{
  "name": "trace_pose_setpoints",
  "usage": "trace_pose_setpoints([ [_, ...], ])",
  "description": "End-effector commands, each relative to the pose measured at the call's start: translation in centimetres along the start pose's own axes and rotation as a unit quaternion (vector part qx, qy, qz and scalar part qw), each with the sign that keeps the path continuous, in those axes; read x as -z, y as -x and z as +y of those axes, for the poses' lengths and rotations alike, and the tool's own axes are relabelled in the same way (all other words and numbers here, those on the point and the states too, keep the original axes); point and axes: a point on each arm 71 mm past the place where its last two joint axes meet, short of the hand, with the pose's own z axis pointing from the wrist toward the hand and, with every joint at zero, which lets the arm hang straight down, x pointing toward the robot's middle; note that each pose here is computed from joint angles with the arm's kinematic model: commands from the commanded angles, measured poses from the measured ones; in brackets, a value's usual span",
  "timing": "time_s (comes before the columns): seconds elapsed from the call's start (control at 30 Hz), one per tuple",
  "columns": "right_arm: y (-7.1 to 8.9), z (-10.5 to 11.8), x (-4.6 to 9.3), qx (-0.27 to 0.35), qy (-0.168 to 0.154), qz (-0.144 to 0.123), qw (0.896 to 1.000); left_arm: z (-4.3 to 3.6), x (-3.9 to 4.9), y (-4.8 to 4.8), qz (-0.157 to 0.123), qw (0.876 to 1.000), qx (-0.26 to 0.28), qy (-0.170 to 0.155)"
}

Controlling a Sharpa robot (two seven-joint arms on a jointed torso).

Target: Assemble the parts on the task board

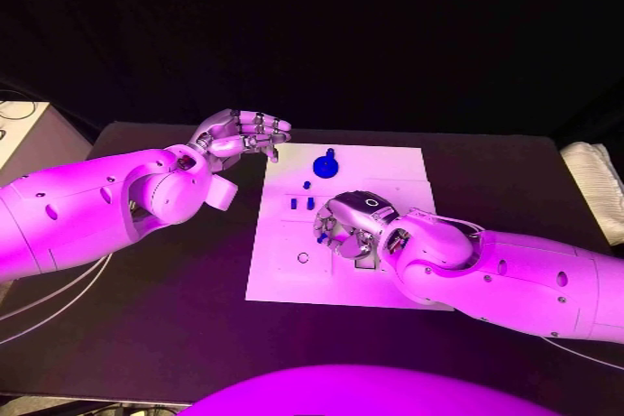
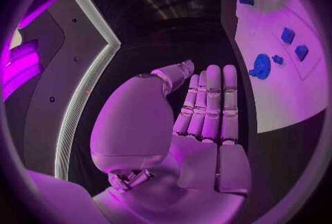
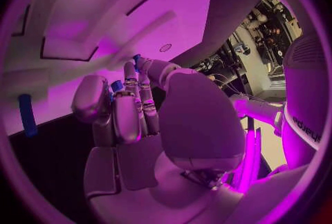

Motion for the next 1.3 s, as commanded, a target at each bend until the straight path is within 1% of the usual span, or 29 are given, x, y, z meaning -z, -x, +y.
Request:
trace_pose_setpoints([
  [0.03, -0.59, 0.31, 0.0, 0.005, 0.011, 0.024, 1.0, -0.08, -0.02, -0.22, 0.009, 1.0, 0.006, -0.001],
  [0.2, -0.61, 0.36, -0.02, 0.004, 0.014, 0.024, 1.0, -0.07, 0.0, -0.2, 0.009, 1.0, 0.006, 0.0],
  [0.53, -0.47, 0.15, 0.02, 0.003, 0.01, 0.015, 1.0, -0.04, 0.02, -0.17, 0.01, 1.0, 0.006, 0.002],
  [1.07, -0.07, -0.03, 0.24, -0.006, 0.006, -0.009, 1.0, 0.05, 0.04, -0.14, 0.012, 1.0, 0.007, 0.007],
  [1.3, 0.34, -0.29, 0.79, -0.011, 0.004, -0.029, 1.0, 0.07, 0.05, -0.11, 0.013, 1.0, 0.008, 0.009],
])
